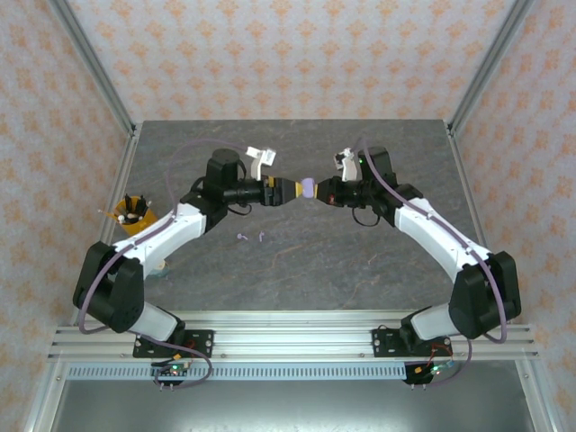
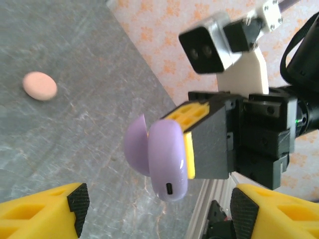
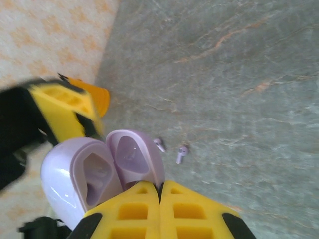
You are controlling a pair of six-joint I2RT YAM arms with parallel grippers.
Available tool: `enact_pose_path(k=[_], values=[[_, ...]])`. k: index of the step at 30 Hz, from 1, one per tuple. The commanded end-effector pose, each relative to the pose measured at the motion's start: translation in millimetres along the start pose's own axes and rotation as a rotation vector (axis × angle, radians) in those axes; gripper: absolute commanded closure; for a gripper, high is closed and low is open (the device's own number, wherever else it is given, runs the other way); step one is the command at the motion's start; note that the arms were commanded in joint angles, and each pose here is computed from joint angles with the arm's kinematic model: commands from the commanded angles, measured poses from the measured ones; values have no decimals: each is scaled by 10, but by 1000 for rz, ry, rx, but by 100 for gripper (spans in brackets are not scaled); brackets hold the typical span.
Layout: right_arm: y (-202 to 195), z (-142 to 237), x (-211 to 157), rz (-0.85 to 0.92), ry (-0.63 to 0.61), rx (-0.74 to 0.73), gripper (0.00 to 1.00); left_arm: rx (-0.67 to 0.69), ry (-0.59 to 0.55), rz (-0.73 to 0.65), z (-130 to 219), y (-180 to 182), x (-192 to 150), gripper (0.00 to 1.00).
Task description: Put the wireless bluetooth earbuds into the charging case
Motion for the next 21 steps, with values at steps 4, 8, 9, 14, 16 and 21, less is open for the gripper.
enact_pose_path(k=[4, 8, 9, 14, 16, 21], values=[[-38, 100, -10, 268, 99, -178, 100, -2, 219, -86, 180, -78, 20, 16], [-10, 111, -17, 392, 155, -243, 100, -158, 392, -37, 73, -50, -102, 16], [-7, 104, -18, 407, 168, -253, 100, -200, 431, -17, 40, -34, -140, 16], [58, 36, -72, 465, 206, -263, 100, -368, 533, 38, -43, -24, -213, 17], [73, -4, -110, 485, 230, -281, 100, -411, 540, 55, -70, -12, -219, 16], [79, -104, -151, 497, 255, -286, 100, -471, 560, 106, -164, 76, -297, 17]])
Point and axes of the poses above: each hand's point on the last joint's axis, 136 mm out from that joint toward the fingers, its own z axis back along the fingers, its own y axis along the line the jaws close on, x = y × z, the point moved 7 cm from there along z, back along the fingers, and after that the axes turned 12 degrees about -z, right-handed, at the moved point
